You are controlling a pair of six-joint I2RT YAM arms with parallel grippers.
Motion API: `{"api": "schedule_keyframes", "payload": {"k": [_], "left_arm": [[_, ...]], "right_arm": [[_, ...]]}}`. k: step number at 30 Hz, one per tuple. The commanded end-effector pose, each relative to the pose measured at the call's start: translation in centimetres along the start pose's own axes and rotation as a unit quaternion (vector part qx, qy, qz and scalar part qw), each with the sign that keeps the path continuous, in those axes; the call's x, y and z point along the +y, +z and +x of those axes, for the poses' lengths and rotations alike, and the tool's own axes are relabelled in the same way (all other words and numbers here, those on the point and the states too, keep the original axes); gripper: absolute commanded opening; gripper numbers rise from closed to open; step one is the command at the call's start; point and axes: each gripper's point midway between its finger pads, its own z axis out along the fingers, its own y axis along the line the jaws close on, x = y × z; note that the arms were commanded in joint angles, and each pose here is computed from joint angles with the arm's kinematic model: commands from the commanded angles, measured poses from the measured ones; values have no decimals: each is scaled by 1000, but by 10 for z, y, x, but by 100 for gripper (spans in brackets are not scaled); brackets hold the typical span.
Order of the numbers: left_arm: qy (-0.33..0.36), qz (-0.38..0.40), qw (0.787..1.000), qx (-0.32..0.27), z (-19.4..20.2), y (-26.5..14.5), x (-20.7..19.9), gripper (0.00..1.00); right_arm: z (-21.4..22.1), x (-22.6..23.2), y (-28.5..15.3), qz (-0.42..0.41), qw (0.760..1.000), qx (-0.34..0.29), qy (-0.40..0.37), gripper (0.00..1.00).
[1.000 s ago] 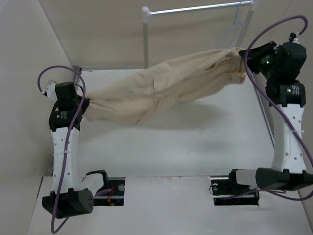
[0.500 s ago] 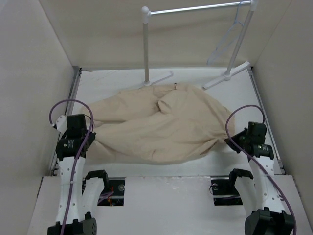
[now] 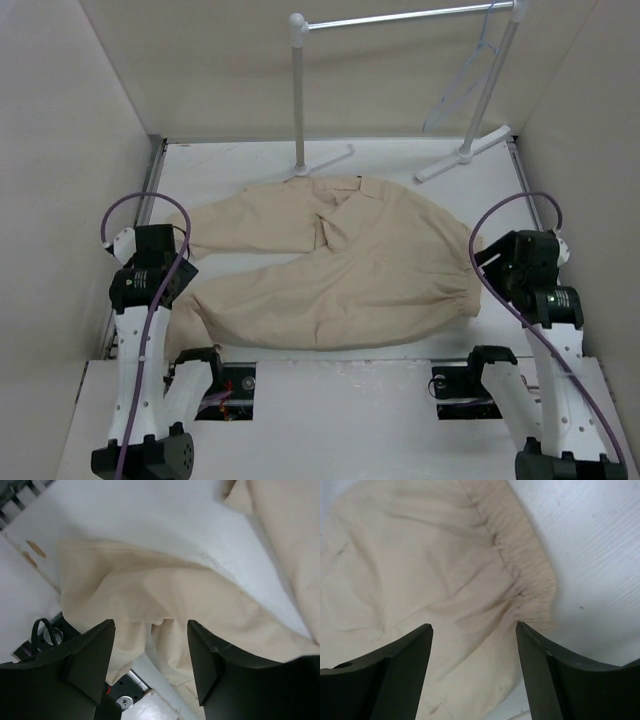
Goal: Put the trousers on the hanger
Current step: Flatten out the trousers at the center of the board.
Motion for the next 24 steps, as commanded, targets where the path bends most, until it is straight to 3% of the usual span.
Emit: {"api": "schedule_keyframes", "payload": {"k": [1,3,4,5,7,8,9,11,18,24], "left_arm": [[10,4,998,-64,-41,-23,-5,59],[11,14,998,-65,-52,-18,-22,60],[11,22,998,-61,-55,-13,-33,60],[7,29,998,-58,-59,-5,-44,60],[-14,39,998,-44,-64,16,-66,60],[-30,44,998,-39,-69,28,-76,60],[-45,52,997,-33,-76,42,-87,59],[-72,57,996,-18,-88,72,-102,59],[-163,41,985,20,-118,156,-110,57],[-184,38,981,42,-123,207,-118,52]], "right_arm": [[-54,29,-45,-28,993,-110,-39,74],[-62,54,-52,-62,989,-119,-68,74],[-54,71,-48,-88,986,-103,-98,68],[-41,85,-41,-110,984,-75,-120,56],[-6,107,-25,-151,977,-10,-148,21],[11,116,-19,-171,972,19,-157,11],[29,124,-14,-191,966,49,-165,7],[59,137,-11,-224,954,92,-176,7],[107,131,-6,-240,938,140,-206,35],[120,111,3,-225,940,156,-204,39]]}}
